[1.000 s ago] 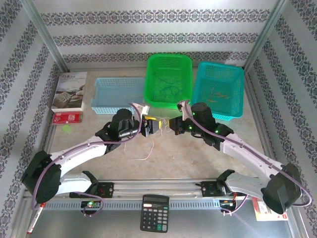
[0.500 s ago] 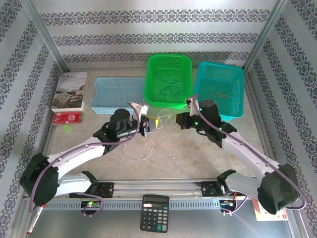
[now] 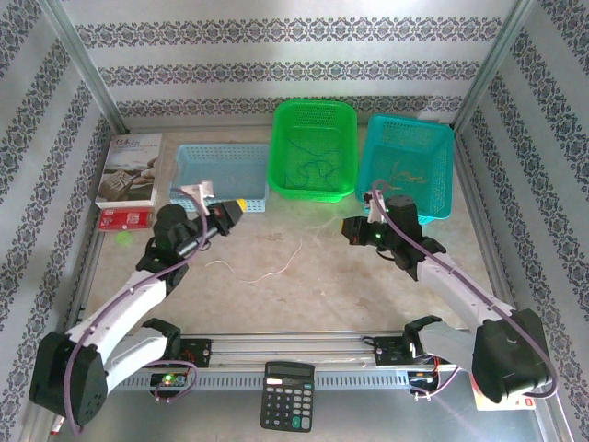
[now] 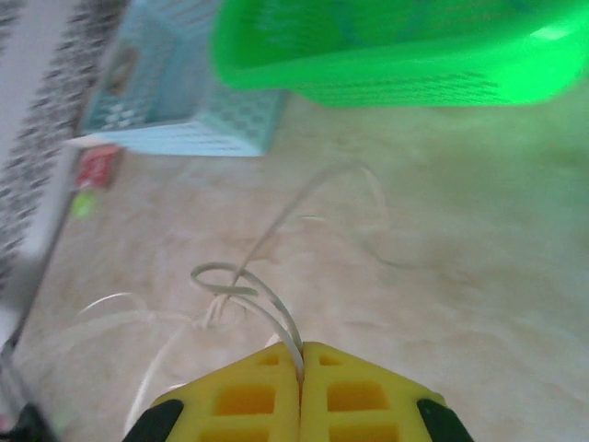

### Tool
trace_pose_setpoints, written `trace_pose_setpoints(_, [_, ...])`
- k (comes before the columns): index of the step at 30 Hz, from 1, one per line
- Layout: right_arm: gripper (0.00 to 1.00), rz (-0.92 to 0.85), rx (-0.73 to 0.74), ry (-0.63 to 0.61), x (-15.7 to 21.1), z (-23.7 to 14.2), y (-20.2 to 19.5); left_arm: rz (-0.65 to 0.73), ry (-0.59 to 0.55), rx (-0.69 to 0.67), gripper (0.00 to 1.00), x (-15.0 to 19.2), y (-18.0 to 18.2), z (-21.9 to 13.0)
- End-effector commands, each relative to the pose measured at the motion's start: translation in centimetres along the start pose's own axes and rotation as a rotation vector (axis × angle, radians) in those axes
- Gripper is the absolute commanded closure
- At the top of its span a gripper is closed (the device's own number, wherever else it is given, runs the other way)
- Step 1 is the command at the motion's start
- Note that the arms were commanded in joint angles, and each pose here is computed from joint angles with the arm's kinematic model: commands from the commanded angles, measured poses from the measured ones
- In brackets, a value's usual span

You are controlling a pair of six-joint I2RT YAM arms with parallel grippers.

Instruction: Untangle the cables

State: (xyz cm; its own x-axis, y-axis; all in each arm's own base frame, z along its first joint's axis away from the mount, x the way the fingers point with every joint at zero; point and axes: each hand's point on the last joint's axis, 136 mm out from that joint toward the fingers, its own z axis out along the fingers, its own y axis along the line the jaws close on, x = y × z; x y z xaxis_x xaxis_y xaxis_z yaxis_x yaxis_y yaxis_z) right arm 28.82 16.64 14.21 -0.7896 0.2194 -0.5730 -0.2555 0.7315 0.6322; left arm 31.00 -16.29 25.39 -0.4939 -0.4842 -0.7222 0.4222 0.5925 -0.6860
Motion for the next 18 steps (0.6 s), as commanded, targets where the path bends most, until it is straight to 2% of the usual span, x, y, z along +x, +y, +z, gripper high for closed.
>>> trace_pose_setpoints(1, [1.0,0.033,0.011,0.0,0.6,-0.4,-0.8,0.017,-0.096,0.071,1.0,-3.3,-2.5,-1.1])
trace_pose_setpoints(5, [1.0,0.011,-0.029,0.02,0.9,0.0,0.5,0.033,-0.073,0.104,1.0,-3.7,-3.6,-0.9])
trace_pose_setpoints(8, [1.0,0.001,-0.058,0.018,0.9,0.0,1.5,0.028,0.011,0.141,0.98,-2.4,-3.9,-0.1])
trace_pose_setpoints(10, [1.0,-0.01,-0.098,0.015,0.6,-0.2,2.7,0.018,0.075,0.166,0.79,-1.0,-3.9,0.5])
trace_pose_setpoints(12, [1.0,-0.035,-0.153,0.012,0.2,-0.6,4.4,0.017,0.155,0.189,0.66,1.2,-4.1,1.2])
trace_pose_setpoints(15, [1.0,-0.079,-0.209,-0.004,-0.5,-1.1,6.6,0.026,0.263,0.185,0.54,4.7,-4.2,2.0])
trace_pose_setpoints(18, [1.0,-0.108,-0.234,-0.01,-0.8,-1.4,8.1,0.029,0.334,0.189,0.48,7.6,-4.5,2.9])
